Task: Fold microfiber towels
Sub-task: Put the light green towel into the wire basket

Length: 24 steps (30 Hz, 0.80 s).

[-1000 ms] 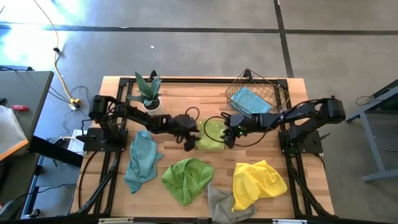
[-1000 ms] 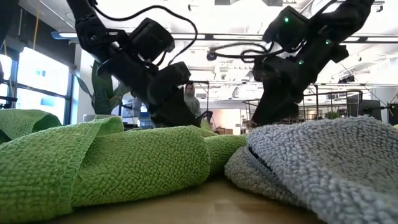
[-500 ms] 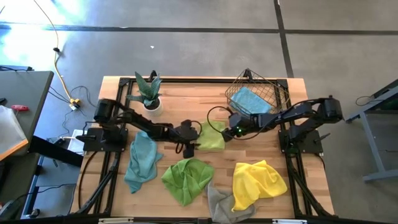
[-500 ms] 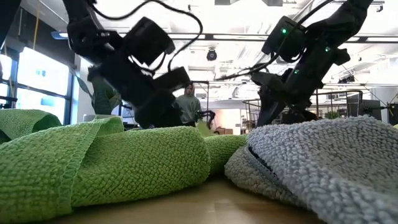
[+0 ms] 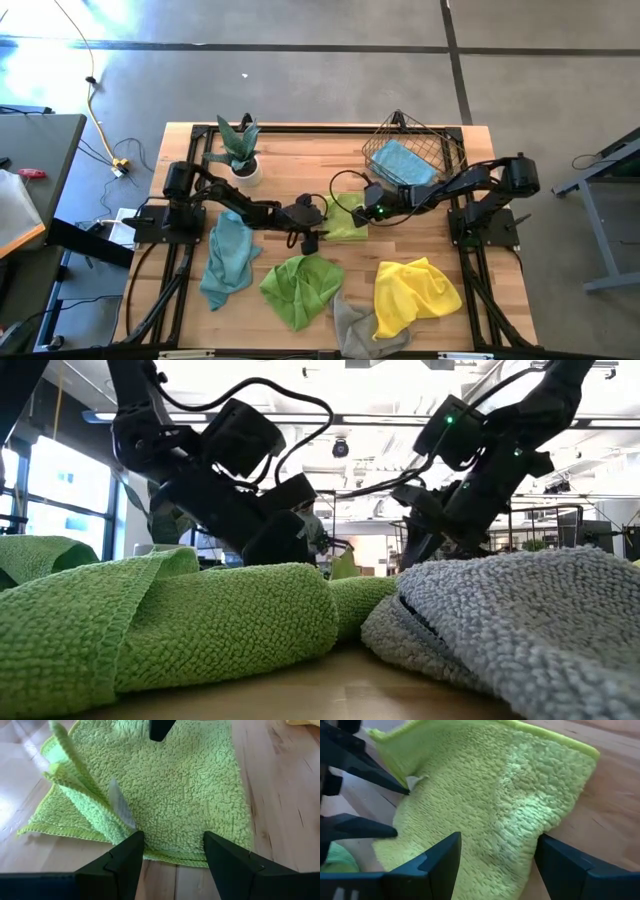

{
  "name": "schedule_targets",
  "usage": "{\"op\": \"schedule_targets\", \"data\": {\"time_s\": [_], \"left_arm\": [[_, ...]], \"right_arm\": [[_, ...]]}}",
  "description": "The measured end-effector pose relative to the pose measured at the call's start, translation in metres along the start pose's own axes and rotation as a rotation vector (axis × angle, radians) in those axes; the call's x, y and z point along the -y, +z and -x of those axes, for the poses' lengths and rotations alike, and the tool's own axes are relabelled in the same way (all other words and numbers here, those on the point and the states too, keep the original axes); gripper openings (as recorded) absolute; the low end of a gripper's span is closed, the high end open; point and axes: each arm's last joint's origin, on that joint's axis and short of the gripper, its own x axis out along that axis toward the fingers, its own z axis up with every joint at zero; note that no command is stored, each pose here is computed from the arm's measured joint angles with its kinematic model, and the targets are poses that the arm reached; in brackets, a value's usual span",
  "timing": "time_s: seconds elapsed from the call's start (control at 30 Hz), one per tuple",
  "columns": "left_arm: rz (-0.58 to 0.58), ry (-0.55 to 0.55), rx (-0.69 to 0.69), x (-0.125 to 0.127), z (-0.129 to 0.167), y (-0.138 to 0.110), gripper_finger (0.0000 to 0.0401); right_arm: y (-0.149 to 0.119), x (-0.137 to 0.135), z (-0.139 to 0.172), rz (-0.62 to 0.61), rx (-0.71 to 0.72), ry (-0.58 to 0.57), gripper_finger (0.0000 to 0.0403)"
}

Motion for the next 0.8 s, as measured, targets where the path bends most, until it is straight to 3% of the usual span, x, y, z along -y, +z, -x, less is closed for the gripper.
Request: {"op": "schedule_targets", "data": {"time_s": [0.3, 0.5, 0.7, 0.8], "left_arm": [[0.002, 0.0, 0.014, 0.001, -0.002, 0.005, 0.0197], [-0.023, -0.002, 0.022, 0.003, -0.004, 0.01, 0.0197], [0.022, -0.002, 0.017, 0.003, -0.004, 0.013, 0.0197], [0.059, -0.002, 0.017, 0.003, -0.002, 0.014, 0.0197]], "right_arm": [[-0.009, -0.007, 0.0, 0.031, 0.016, 0.008, 0.0205], [-0.012, -0.006, 0.0, 0.038, 0.033, -0.028, 0.0131], [-0.012, -0.003, 0.0, 0.104, 0.039, -0.069, 0.0023], [-0.013, -0.003, 0.0, 0.144, 0.038, -0.074, 0.0011]]}}
